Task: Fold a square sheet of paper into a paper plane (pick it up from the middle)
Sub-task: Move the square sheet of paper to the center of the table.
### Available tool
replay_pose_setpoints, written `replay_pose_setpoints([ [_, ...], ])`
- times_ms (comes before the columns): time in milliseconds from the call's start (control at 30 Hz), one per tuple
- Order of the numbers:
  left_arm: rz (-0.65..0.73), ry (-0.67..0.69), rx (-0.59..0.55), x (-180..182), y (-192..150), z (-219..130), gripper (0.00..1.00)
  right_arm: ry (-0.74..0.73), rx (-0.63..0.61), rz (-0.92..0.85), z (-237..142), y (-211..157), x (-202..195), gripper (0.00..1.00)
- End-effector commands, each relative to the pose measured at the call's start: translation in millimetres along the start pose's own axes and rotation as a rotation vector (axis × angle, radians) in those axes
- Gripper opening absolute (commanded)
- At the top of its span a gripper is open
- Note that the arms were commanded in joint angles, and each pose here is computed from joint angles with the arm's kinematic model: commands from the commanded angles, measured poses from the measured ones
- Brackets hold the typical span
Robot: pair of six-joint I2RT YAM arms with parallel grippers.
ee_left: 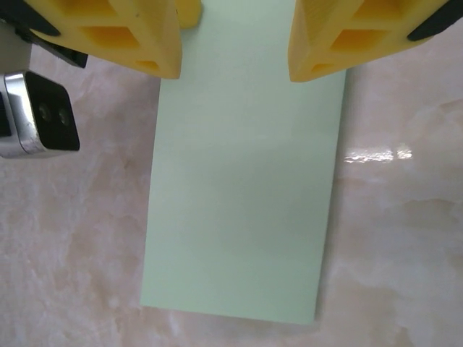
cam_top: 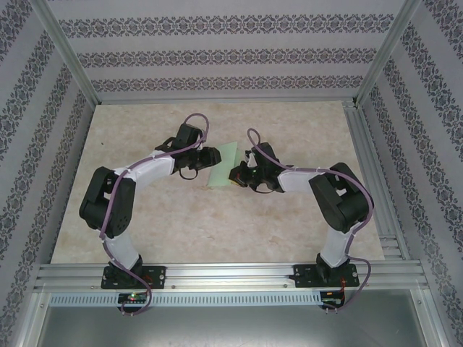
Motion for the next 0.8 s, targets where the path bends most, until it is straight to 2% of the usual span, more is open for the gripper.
replay_pose_setpoints([
  [0,0.028,-0.074,0.006,-1,4,9,0.42,-0.029,0.051,-0.050,-14,4,-4,0.01],
  [200,0.083,-0.140,0.063,-14,2,30,0.39,-0.130,0.188,-0.116,-35,-1,-20,0.01],
  [433,0.086,-0.155,0.115,-16,-3,57,0.33,-0.120,0.167,-0.103,-42,5,-21,0.05],
  [700,0.061,-0.113,0.171,-3,-15,76,0.29,-0.062,0.108,-0.017,-44,5,-21,0.26],
  [767,0.058,-0.104,0.176,-2,-17,78,0.29,-0.045,0.098,0.012,-46,2,-23,0.29],
])
Point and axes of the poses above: each hand's point on the last joint's axis, 136 mm out from that joint toward the fingers, its own z axis out along the fingers, its own x axis along the line the jaws close on, y = z × x, the point moved 9 cm from there along -z, back along the fingers, and after that the axes turned 14 degrees about z, right-handed, at the moved point
